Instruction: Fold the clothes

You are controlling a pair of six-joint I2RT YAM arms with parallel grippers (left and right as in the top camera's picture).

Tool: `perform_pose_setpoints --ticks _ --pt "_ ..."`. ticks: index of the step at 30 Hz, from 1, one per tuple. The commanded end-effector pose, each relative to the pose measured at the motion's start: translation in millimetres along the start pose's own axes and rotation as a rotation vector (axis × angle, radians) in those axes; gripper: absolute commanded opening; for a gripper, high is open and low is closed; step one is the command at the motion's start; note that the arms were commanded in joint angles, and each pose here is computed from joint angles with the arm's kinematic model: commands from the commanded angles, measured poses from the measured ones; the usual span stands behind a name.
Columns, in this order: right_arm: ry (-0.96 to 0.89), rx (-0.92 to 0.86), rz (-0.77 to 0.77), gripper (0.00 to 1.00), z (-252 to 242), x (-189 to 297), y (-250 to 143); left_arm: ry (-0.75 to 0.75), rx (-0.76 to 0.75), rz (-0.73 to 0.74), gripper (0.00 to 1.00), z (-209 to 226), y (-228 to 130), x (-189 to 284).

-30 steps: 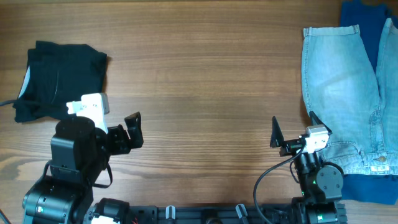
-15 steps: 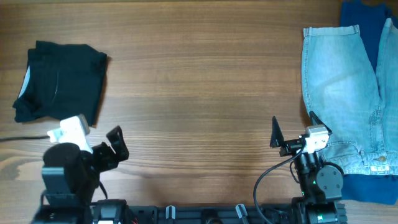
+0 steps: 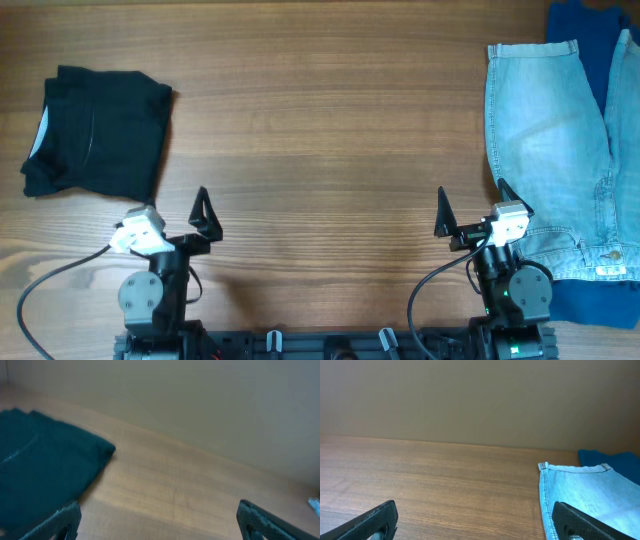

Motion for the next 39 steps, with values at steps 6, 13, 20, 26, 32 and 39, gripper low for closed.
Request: perform_pose_setpoints --ticks 6,13,20,26,32,39 --pt "0.008 -0.001 -0.010 1.00 0.4 0.5 1.4 -0.020 0.010 -0.008 1.00 3.6 -17.3 -6.9" --pt "0.007 -0.001 -0.009 1.00 0.4 0.5 1.2 -0.020 0.010 -0.008 1.00 3.6 -17.3 -6.9" --pt "0.007 -0.001 -0.009 1.00 0.4 0.5 1.2 -0.019 0.010 -0.007 1.00 3.6 -17.5 -7.0" --pt "0.007 -0.001 -0.009 1.00 0.4 0.5 1.2 -0.019 0.010 -0.005 1.00 3.7 -17.8 -7.1" --pt "0.007 -0.001 -0.009 1.00 0.4 0.5 1.2 -0.019 0.010 -0.005 1.00 3.7 -17.8 -7.1" --pt "0.007 -0.001 -0.009 1.00 0.4 0.5 1.2 -0.019 0.010 -0.005 1.00 3.7 -17.8 -7.1"
Point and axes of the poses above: each gripper's point midway between its finger pads, its own x axis back along the fingers, its own z axis along the line the jaws close on, y = z × x, the point moved 7 cm from there along x, back along the fingers, and after that the axes turned 5 degrees about -x, right-handed, at the moved point
